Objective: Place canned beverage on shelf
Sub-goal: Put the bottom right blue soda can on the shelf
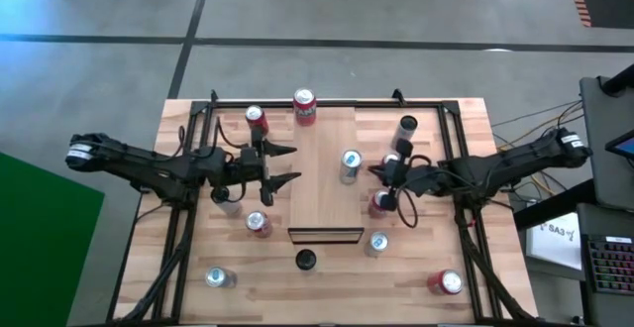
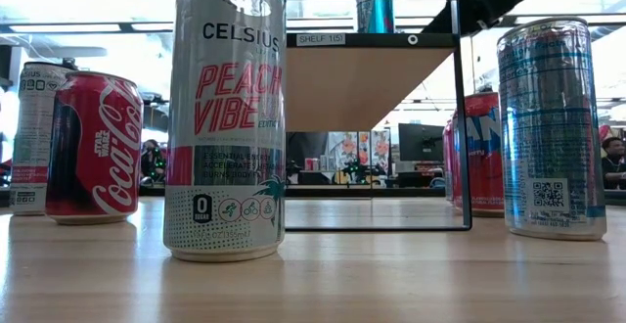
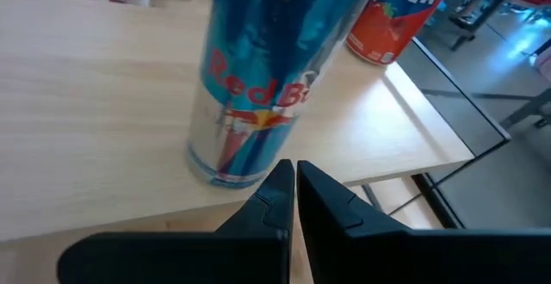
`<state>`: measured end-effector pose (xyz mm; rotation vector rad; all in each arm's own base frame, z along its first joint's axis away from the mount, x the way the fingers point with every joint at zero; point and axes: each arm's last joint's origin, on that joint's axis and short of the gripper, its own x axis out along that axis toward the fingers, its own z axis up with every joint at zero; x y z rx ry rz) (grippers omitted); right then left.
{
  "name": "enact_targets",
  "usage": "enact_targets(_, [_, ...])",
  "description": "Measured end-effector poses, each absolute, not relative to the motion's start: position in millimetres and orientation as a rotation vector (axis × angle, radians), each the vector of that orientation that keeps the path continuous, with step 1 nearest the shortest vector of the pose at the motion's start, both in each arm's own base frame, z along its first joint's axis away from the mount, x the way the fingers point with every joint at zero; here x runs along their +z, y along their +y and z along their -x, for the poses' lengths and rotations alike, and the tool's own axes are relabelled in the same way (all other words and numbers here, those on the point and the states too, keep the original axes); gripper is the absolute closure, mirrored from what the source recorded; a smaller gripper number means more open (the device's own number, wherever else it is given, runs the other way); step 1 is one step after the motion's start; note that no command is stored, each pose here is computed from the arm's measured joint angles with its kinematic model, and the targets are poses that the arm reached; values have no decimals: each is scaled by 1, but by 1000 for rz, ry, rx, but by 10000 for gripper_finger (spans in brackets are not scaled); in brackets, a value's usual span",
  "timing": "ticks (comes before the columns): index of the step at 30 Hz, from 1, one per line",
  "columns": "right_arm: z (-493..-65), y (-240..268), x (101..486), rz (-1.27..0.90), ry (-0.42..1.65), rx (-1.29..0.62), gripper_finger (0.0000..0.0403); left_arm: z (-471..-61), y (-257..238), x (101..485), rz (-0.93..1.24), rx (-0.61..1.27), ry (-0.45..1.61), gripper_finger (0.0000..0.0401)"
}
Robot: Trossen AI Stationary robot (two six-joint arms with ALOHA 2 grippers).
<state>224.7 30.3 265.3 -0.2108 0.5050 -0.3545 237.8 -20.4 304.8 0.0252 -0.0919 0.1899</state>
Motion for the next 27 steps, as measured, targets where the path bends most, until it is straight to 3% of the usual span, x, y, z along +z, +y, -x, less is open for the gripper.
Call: enact_targets(27, [-238, 30, 264, 233, 457, -317, 394, -238, -18, 304, -66, 258, -76, 134])
